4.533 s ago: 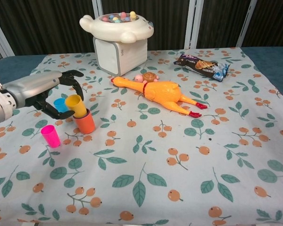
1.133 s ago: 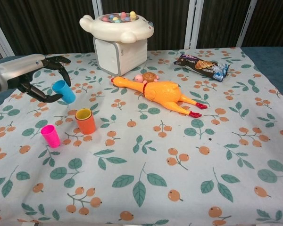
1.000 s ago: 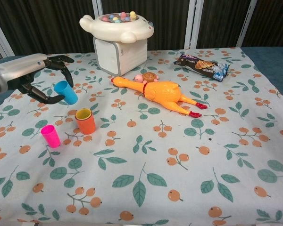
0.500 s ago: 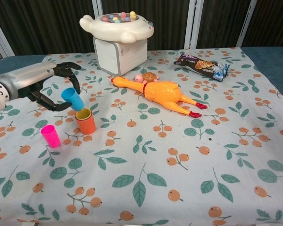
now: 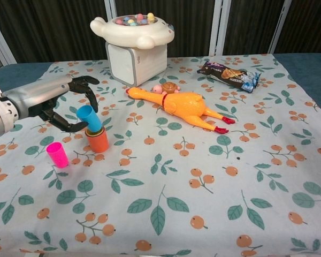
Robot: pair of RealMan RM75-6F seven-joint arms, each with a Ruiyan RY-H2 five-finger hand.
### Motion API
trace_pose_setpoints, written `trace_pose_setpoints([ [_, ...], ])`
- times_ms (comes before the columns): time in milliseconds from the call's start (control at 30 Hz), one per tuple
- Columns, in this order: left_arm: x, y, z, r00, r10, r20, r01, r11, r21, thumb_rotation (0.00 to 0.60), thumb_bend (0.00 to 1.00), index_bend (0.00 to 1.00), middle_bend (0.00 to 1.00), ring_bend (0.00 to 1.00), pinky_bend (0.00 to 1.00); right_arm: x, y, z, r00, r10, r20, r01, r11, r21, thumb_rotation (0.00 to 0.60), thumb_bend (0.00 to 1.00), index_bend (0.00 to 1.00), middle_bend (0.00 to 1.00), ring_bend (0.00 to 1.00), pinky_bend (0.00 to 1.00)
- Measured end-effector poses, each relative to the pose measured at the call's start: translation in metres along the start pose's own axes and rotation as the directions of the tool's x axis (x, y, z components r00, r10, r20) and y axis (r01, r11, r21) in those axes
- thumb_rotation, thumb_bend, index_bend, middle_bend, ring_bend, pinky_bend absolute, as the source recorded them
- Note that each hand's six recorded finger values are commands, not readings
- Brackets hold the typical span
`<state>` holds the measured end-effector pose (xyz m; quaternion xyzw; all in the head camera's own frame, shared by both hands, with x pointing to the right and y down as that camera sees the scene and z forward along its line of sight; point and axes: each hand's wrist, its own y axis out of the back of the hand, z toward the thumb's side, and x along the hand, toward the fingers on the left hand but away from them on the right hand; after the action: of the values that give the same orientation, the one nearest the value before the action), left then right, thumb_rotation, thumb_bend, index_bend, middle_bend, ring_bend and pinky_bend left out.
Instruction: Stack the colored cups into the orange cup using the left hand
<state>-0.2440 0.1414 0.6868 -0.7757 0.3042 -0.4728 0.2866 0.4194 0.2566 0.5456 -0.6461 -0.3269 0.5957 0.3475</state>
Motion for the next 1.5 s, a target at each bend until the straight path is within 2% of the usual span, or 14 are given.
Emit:
trace_pose_setpoints([
  [267, 0.001, -0.006, 0.002, 1.0, -0.01, 0.001, 0.01, 1.0, 0.021, 0.6, 0.37, 0.51, 0.04, 0.0, 0.06, 0.0, 0.001, -0.001, 1.0, -0.003, 0.0, 0.003, 1.0, -0.003, 0.6, 0.21, 0.0, 0.0, 0.0, 0.0],
  [367, 0.002, -0.008, 0.001, 1.0, -0.017, -0.006, 0.017, 0.999, 0.028, 0.6, 0.37, 0.47, 0.04, 0.0, 0.06, 0.001, 0.002, -0.001, 1.0, -0.004, 0.001, 0.004, 1.0, -0.004, 0.6, 0.21, 0.0, 0.0, 0.0, 0.0],
  [467, 0.002, -0.01, -0.001, 1.0, -0.025, -0.01, 0.025, 0.999, 0.034, 0.6, 0.37, 0.3, 0.03, 0.0, 0.06, 0.001, 0.002, -0.001, 1.0, -0.004, 0.001, 0.004, 1.0, -0.005, 0.6, 0.21, 0.0, 0.0, 0.0, 0.0],
  [533, 0.002, -0.011, -0.001, 0.999, -0.033, -0.009, 0.033, 0.999, 0.035, 0.6, 0.37, 0.08, 0.01, 0.0, 0.06, 0.001, 0.002, -0.001, 1.0, -0.005, 0.001, 0.005, 1.0, -0.005, 0.6, 0.21, 0.0, 0.0, 0.0, 0.0],
  [600, 0.0, -0.01, -0.001, 0.999, -0.041, -0.005, 0.041, 0.999, 0.036, 0.6, 0.37, 0.0, 0.0, 0.0, 0.06, 0.001, 0.002, -0.001, 1.0, -0.004, 0.001, 0.004, 1.0, -0.005, 0.6, 0.21, 0.0, 0.0, 0.0, 0.0],
  [967, -0.036, 0.001, -0.006, 0.998, -0.031, 0.046, 0.028, 0.998, 0.05, 0.6, 0.36, 0.02, 0.0, 0.0, 0.06, 0.002, 0.001, 0.001, 1.0, -0.002, -0.005, 0.002, 1.0, -0.006, 0.6, 0.21, 0.0, 0.0, 0.0, 0.0],
  [1167, -0.066, -0.022, -0.034, 0.998, -0.068, 0.017, 0.067, 0.997, 0.043, 0.6, 0.36, 0.11, 0.0, 0.0, 0.06, 0.003, -0.003, 0.005, 1.0, 0.011, -0.019, -0.011, 1.0, 0.001, 0.6, 0.21, 0.0, 0.0, 0.0, 0.0],
  [1367, -0.072, -0.036, -0.046, 0.997, -0.073, -0.001, 0.073, 0.997, 0.031, 0.6, 0.37, 0.16, 0.0, 0.0, 0.06, 0.004, -0.002, 0.005, 1.0, 0.008, -0.022, -0.008, 1.0, 0.0, 0.6, 0.21, 0.0, 0.0, 0.0, 0.0],
  [1500, -0.069, -0.042, -0.053, 0.998, -0.062, -0.015, 0.062, 0.997, 0.046, 0.6, 0.37, 0.27, 0.0, 0.0, 0.06, 0.005, -0.001, 0.004, 1.0, 0.003, -0.019, -0.003, 1.0, -0.001, 0.6, 0.21, 0.0, 0.0, 0.0, 0.0],
])
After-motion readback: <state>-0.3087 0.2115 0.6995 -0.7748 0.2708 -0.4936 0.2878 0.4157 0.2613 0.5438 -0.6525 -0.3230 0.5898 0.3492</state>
